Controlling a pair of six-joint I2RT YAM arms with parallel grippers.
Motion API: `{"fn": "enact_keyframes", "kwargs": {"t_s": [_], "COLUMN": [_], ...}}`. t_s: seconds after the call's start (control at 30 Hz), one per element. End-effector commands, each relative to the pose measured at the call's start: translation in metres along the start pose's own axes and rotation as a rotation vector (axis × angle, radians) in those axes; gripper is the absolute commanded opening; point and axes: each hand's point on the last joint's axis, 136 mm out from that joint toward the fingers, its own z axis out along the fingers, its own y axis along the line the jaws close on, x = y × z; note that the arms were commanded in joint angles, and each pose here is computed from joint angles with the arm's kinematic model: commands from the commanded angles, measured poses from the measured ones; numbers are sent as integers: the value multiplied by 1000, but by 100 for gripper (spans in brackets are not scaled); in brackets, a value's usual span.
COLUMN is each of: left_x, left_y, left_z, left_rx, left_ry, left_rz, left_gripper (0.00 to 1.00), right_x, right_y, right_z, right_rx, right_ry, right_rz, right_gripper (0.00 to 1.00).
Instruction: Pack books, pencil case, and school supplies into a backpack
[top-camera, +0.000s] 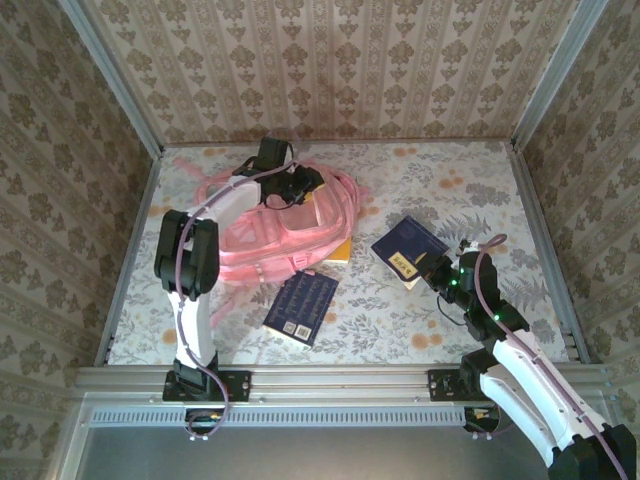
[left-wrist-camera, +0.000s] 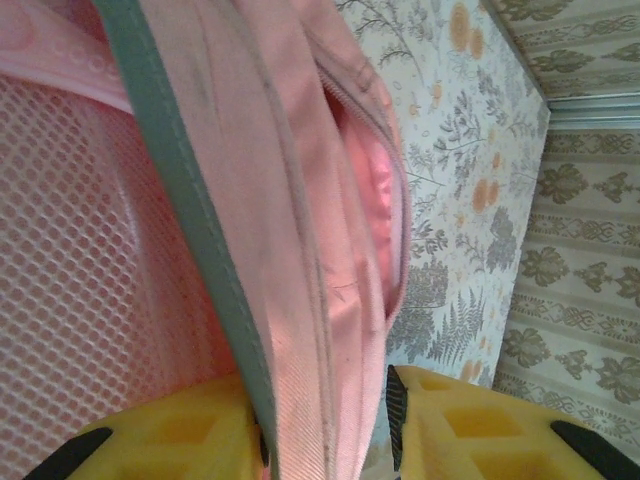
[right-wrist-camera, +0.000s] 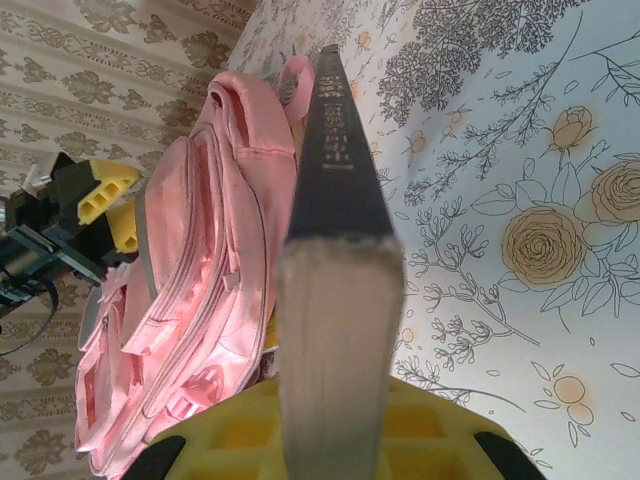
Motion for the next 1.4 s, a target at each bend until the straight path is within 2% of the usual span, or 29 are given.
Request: {"fn": "enact_keyframes", "kwargs": {"t_s": [0.0,0.13,0.3,0.33,0.6,0.77,0.93,1.1,1.2,1.37], "left_x": [-7,-5,-6,-6,-4,11,30,47,45,43], "left_y": [4,11,-5,-10,-67,-97,-105,-118,-123,-127], "left_z": [5,10,-7,-12,-99,-166,-224,-268,-294,-306], "left_rx": [-19,-74,-88,-82,-91,-90,-84,76,185,292], "left_ry": [4,20,18,23,10,-23,-68,-89,-127,-140], "left_rz": [5,11,108,123,371,514,590,641,626,593], "left_gripper": [36,27,1,0,0,0,0,0,0,0], "right_x": [-10,-10,-14,-14,-22,-16,-20,-12,-6,10], "right_y": [21,21,25,25,45,83,114,153,167,188], "right_z": [-5,-7,-14,-15,-31,-42,-61,-76,-77,-73], "right_rx": [-75,-77,-73,-70,-56,-208,-260,-394,-433,-494], "right_ry": [-26,-29,-41,-42,-31,19,43,123,203,357], "right_rz": [-18,-9,-36,-46,-156,-257,-356,-411,-410,-361], "right_gripper": [0,0,0,0,0,0,0,0,0,0]}}
